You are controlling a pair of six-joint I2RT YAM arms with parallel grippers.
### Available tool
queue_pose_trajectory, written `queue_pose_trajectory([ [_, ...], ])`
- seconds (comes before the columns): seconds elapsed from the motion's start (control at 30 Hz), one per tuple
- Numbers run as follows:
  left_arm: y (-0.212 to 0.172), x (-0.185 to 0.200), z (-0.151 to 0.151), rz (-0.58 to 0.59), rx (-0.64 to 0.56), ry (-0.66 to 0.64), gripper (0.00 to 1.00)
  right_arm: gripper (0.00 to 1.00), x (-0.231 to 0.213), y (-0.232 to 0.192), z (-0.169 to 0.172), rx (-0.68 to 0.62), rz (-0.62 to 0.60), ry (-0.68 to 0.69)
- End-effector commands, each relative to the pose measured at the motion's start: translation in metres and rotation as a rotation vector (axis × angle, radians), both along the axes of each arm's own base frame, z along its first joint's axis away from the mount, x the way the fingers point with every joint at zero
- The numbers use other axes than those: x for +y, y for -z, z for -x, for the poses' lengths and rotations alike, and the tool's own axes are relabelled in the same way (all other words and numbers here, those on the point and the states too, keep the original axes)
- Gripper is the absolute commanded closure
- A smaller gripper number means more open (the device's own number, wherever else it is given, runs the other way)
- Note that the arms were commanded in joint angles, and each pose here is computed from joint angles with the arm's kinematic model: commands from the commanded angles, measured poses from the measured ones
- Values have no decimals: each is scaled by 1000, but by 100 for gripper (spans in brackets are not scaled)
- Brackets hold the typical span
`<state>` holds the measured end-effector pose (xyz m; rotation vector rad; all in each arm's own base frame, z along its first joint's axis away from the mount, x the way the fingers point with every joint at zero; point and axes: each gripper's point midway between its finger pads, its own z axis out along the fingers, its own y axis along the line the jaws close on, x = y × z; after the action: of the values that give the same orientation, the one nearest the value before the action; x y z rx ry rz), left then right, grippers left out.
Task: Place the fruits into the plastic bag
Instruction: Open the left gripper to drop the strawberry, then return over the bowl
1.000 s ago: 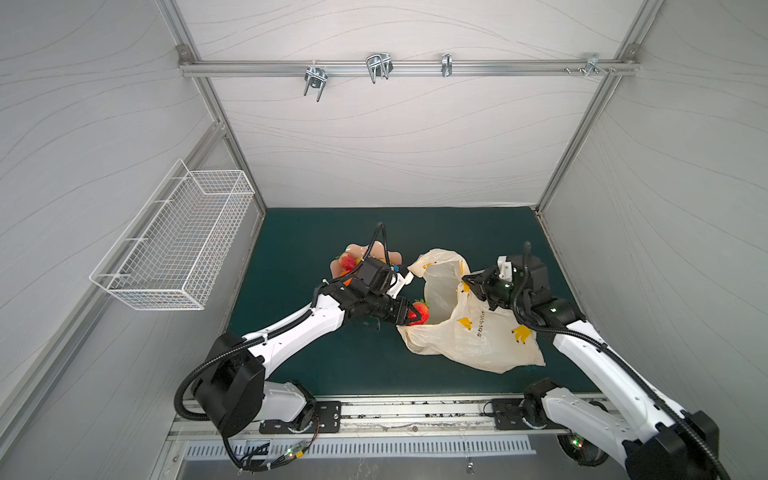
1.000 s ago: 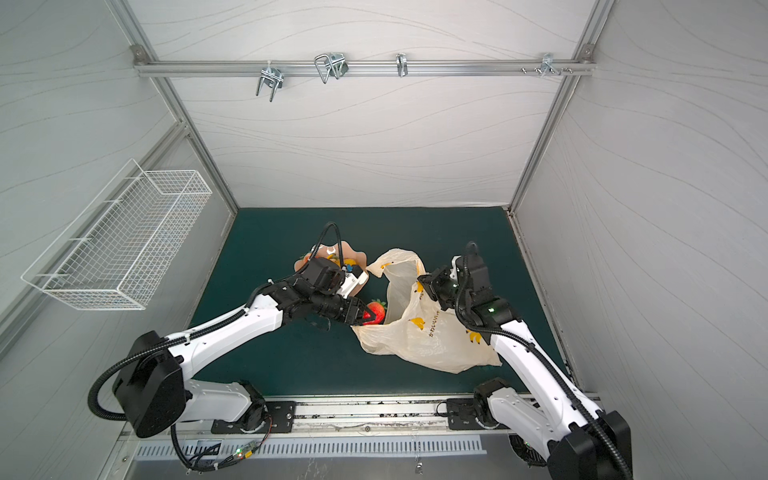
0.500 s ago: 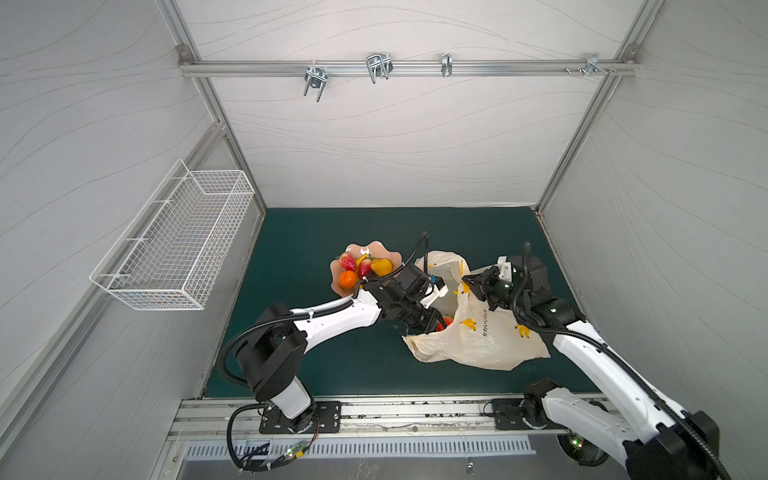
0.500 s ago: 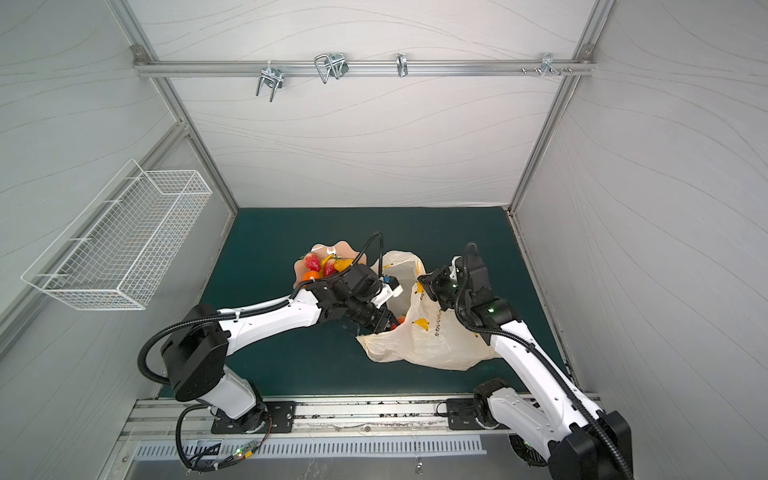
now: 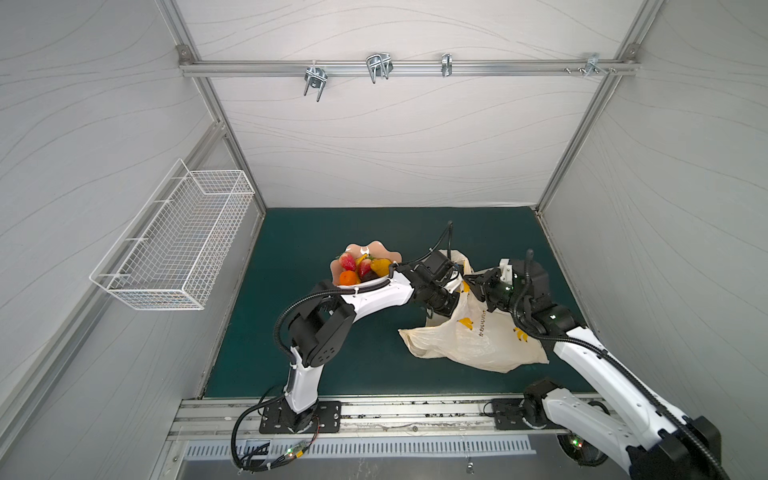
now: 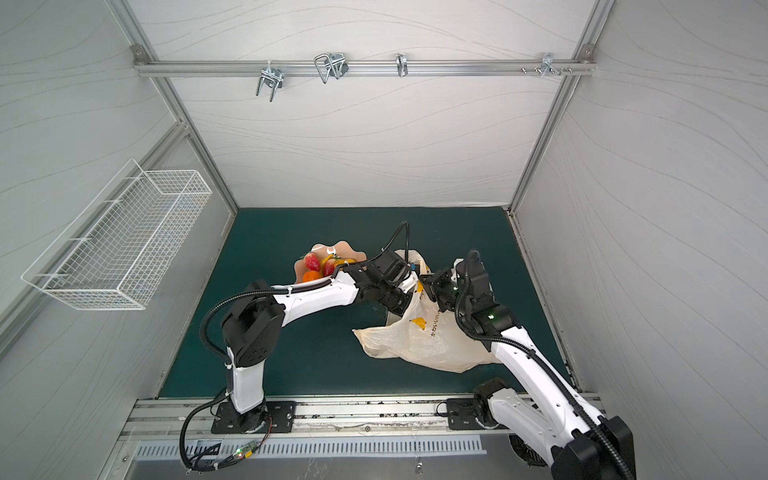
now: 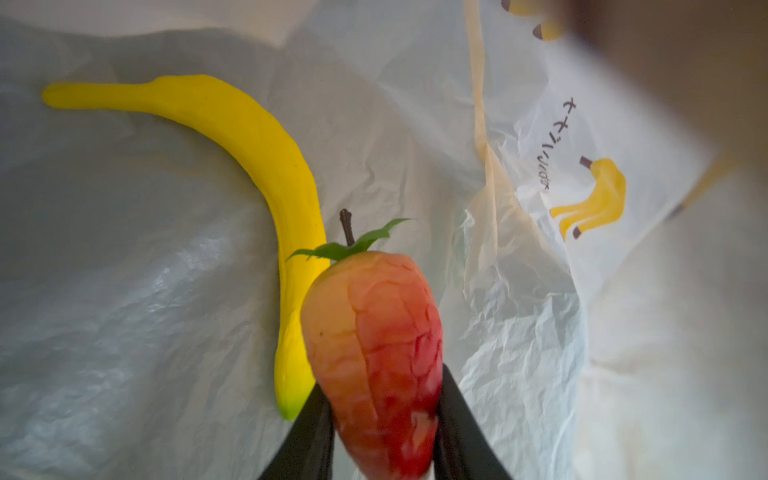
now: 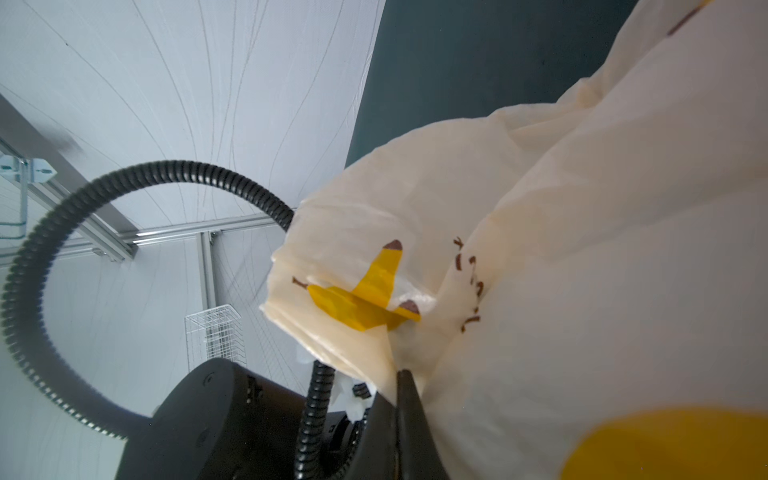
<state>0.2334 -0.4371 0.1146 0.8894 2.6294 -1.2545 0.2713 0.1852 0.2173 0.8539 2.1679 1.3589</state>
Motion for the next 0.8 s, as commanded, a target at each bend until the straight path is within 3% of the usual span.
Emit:
queue_pose_trajectory([
  [0.0, -12, -15, 0, 44, 2, 37, 66, 100, 1, -12, -5, -35, -79, 39],
  [0.27, -19, -16, 3, 72, 4, 45, 27, 100, -5, -4, -6, -16, -100, 62],
  [0.33, -22, -11, 4, 69, -6, 36, 22, 100, -6, -4, -6, -11, -92, 59],
  [0.57, -36, 24, -16, 44, -22, -87, 16, 100, -7, -6, -6, -9, -64, 39],
  [0.77, -49, 68, -30, -44, -89, -187, 16, 100, -7, -6, -6, -4, -39, 27],
])
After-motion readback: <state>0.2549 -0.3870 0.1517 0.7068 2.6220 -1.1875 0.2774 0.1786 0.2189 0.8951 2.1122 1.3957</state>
